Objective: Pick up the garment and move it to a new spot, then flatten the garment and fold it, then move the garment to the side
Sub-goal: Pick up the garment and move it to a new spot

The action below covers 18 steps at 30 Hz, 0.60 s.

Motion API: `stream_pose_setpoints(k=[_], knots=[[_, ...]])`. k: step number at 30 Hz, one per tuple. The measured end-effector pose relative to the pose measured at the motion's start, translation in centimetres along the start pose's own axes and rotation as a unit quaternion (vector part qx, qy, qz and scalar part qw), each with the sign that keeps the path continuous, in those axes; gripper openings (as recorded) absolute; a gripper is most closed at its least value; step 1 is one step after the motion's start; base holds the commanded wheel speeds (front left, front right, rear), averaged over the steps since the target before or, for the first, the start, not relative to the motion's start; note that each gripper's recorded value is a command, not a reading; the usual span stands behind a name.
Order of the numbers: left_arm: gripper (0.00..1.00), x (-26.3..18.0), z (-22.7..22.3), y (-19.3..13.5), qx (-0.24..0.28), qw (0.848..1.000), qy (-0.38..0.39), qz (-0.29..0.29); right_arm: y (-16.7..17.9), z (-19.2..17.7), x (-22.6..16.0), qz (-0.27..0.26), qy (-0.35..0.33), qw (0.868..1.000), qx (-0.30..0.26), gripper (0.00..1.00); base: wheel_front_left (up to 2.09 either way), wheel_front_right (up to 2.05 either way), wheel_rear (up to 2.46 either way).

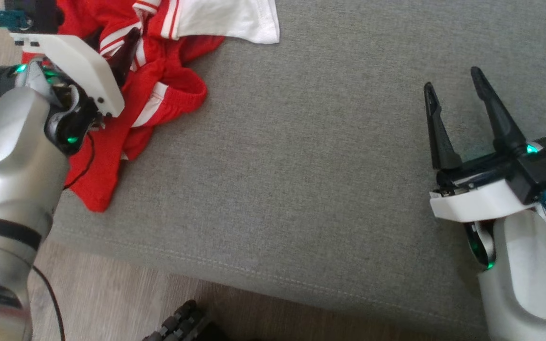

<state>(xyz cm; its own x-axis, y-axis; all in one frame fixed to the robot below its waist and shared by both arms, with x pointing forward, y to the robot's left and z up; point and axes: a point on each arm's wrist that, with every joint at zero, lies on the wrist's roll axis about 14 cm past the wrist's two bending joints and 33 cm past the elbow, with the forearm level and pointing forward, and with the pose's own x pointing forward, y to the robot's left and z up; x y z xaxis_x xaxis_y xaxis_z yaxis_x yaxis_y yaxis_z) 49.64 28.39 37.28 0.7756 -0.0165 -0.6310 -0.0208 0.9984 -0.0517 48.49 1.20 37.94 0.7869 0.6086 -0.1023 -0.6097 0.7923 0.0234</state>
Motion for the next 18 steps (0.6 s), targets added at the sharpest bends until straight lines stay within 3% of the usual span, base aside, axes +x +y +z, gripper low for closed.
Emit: stream_pose_setpoints(k=[2, 4, 12, 18], knots=[[1.0, 0.2, -0.2, -0.2, -0.012, 1.0, 0.003, -0.004, -0.3, 0.2, 0.0, -0.004, -0.003, 1.0, -0.001, 1.0, 0.0, 0.0, 0.0], [0.0, 0.2, 0.0, -0.2, -0.012, 1.0, -0.007, -0.007, -0.6, 0.3, 0.0, -0.008, -0.005, 1.0, 0.002, 1.0, 0.0, 0.0, 0.0], [0.0, -1.4, 3.5, 0.7, 0.019, 0.993, -0.115, -0.007, -0.3, 1.8, -0.2, -0.009, -0.02, 1.0, 0.009, 1.0, 0.0, 0.0, 0.0], [0.0, -4.1, 9.7, 0.4, 0.094, 0.974, -0.205, -0.015, 0.7, 4.9, -0.4, -0.009, -0.05, 0.998, 0.022, 1.0, 0.0, 0.0, 0.0]])
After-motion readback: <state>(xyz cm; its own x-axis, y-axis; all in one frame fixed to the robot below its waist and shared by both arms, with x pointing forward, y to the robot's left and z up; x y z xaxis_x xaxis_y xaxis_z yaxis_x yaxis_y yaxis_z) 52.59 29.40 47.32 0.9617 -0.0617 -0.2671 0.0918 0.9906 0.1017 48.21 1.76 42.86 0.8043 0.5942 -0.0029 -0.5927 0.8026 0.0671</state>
